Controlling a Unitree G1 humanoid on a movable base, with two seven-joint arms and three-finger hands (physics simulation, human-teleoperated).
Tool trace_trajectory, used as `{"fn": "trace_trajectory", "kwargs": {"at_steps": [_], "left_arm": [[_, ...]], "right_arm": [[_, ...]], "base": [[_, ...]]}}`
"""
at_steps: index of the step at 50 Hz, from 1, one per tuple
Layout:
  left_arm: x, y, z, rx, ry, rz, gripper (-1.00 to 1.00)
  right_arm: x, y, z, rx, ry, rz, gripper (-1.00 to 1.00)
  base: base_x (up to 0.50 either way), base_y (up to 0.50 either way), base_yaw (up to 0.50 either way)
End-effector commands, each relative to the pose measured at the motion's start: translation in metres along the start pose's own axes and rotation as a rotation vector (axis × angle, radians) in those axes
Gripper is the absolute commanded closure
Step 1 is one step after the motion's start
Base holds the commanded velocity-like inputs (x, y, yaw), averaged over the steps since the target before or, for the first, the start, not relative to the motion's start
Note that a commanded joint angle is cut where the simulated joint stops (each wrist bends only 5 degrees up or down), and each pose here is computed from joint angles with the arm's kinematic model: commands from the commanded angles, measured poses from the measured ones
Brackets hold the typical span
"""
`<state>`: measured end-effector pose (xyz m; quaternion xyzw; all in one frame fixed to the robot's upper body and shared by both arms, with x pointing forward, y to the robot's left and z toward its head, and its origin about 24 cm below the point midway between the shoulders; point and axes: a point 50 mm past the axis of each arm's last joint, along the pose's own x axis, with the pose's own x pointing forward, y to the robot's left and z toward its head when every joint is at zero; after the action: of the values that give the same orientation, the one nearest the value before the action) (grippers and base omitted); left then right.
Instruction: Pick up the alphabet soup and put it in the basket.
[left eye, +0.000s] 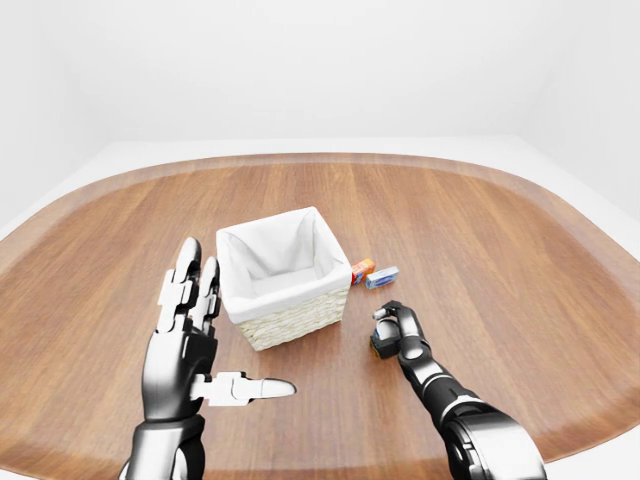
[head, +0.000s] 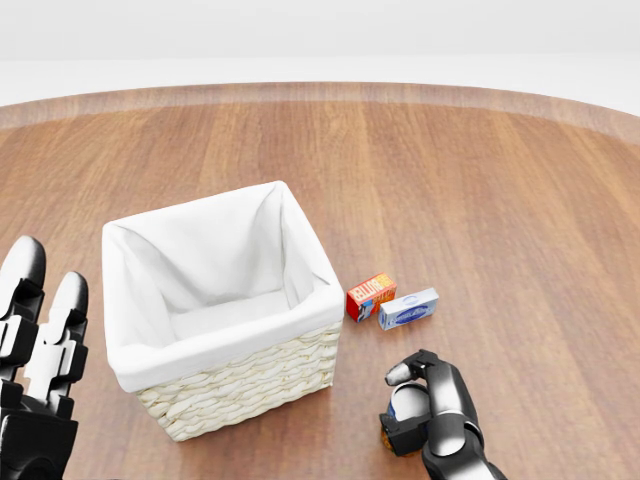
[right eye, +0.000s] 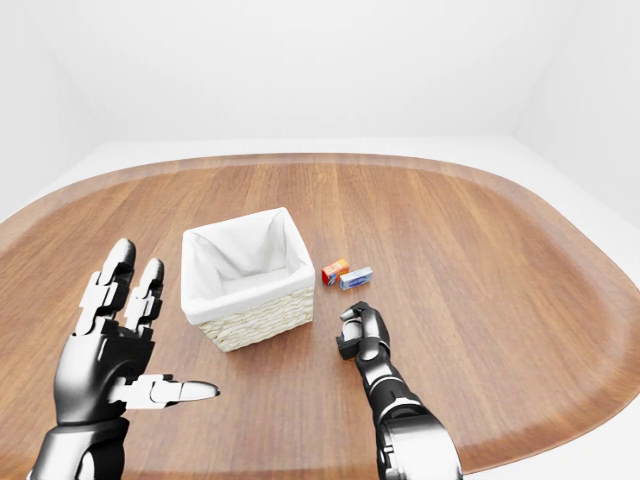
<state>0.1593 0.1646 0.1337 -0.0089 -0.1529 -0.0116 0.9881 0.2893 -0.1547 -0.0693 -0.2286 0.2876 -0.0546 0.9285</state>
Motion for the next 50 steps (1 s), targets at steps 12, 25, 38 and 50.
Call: {"fn": "trace_trajectory", "kwargs": {"at_steps": [12,25,38,50], "left_arm": [[0.001,0.0,-0.001,0.001,0.002,0.001,-1.0],[0.001,-0.001,-0.002,0.001,0.005,-0.001,-1.0],[0.001,-0.001,-0.001,0.001,0.003,-0.002,-1.0],[0.0,-0.001,-0.001,0.0,0.005,-0.001,-1.0]], "right_arm": [[-0.001,0.001,-0.002,0.092,0.028,0.005,1.0],[0.004,-0.017,0.024,0.202,-0.09,-0.008,1.0],[-0.002,-0.024,0.037,0.246,-0.2,-0.014,1.0],[-0.012,-0.034,0.052,0.288,-0.318,-0.027,1.0]], "base": [[0.0,0.0,0.0],[0.0,0.0,0.0],[0.0,0.0,0.0],[0.0,0.0,0.0]]}}
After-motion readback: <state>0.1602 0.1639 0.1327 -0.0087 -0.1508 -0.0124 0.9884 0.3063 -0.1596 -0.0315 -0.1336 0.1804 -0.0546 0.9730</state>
